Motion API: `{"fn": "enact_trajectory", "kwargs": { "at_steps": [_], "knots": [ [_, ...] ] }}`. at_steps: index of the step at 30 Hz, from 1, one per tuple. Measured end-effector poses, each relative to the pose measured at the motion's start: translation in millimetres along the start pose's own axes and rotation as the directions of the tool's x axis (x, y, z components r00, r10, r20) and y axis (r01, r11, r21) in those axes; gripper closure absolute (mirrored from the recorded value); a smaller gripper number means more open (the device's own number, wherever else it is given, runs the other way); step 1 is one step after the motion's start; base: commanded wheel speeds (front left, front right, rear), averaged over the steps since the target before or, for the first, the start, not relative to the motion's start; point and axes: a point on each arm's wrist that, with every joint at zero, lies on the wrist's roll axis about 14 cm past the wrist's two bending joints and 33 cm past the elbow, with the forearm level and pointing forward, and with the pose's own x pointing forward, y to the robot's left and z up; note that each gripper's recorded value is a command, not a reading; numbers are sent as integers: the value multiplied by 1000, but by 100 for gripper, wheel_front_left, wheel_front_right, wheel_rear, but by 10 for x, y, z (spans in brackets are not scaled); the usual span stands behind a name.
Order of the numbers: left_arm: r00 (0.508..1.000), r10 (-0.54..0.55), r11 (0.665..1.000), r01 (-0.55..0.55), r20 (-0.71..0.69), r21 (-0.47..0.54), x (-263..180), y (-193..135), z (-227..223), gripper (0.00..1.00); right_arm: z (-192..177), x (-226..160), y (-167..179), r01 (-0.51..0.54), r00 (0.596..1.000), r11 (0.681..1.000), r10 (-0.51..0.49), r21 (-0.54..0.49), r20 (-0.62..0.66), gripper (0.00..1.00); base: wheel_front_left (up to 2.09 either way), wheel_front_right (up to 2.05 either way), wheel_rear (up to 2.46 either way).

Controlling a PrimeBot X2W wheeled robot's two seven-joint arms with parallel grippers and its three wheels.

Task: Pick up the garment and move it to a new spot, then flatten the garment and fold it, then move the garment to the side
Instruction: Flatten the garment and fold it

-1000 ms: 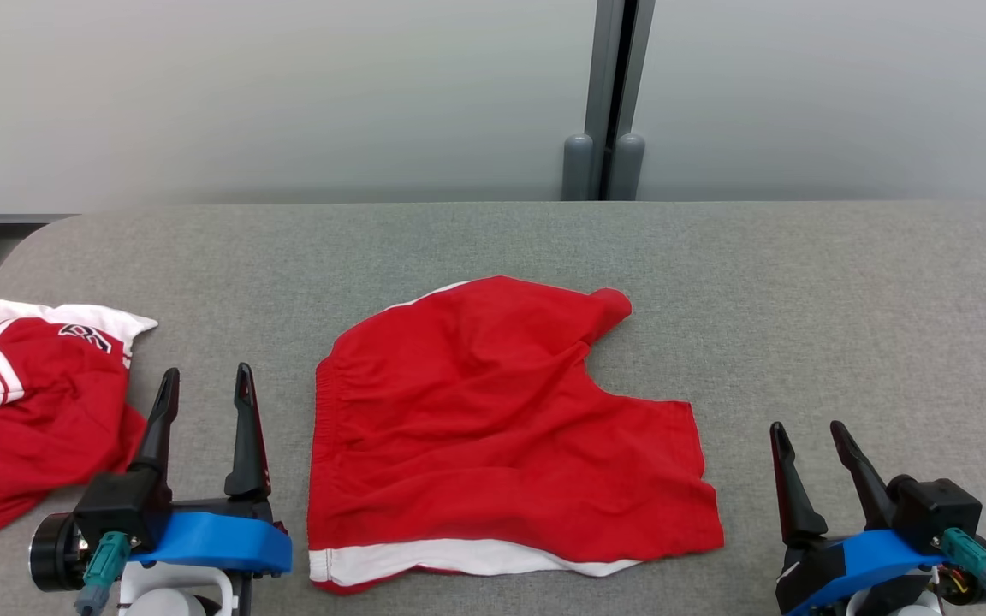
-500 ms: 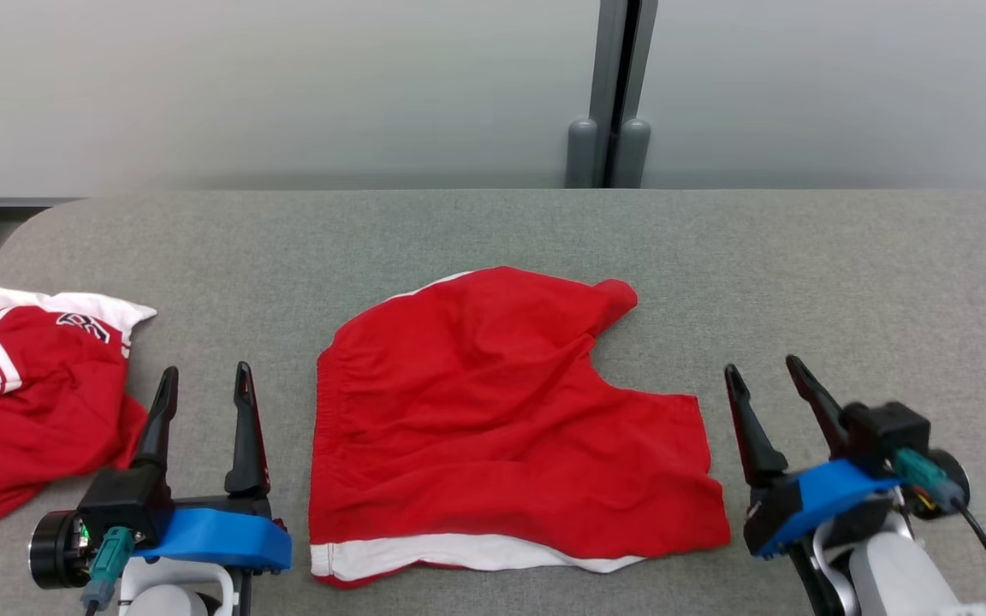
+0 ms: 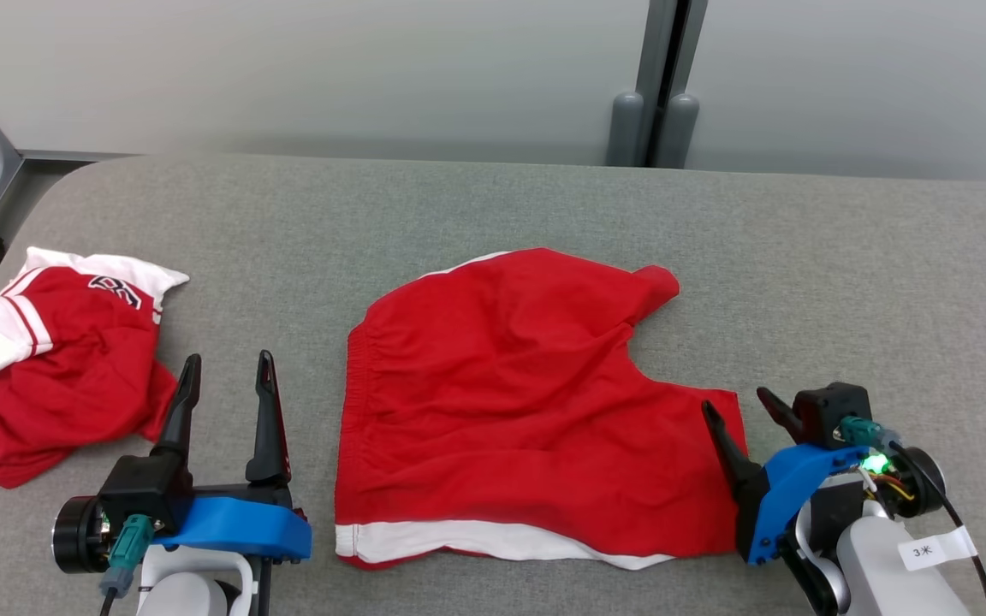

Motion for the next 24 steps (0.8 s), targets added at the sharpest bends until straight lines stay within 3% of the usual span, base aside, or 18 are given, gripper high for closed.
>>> {"fn": "enact_trajectory", "kwargs": {
  "at_steps": [8,9,10,11,16,24],
  "knots": [
    [1000,11,1000,-11,-15,-3,-9,35,-49,0,-423,26,104,-34,988,999,35,11,-153,0,0,0,0],
    [1000,14,1000,-14,-16,-6,-11,37,-54,0,-483,29,133,-42,983,999,44,16,-177,57,0,0,0],
    [1000,14,1000,-14,-16,-6,-11,37,-54,0,-483,29,133,-42,983,999,44,16,-177,57,0,0,0],
    [1000,15,1000,-15,-18,-6,-13,37,-60,0,-502,36,143,-45,981,999,48,20,-189,100,0,0,0],
    [1000,11,1000,-11,-26,-10,-21,24,-87,0,-459,74,90,-42,983,999,43,14,-177,100,0,0,0],
    [1000,16,1000,-17,-18,-13,-61,53,-53,0,145,265,-100,-4,1000,1000,4,-3,8,100,0,0,0]
  ]
}}
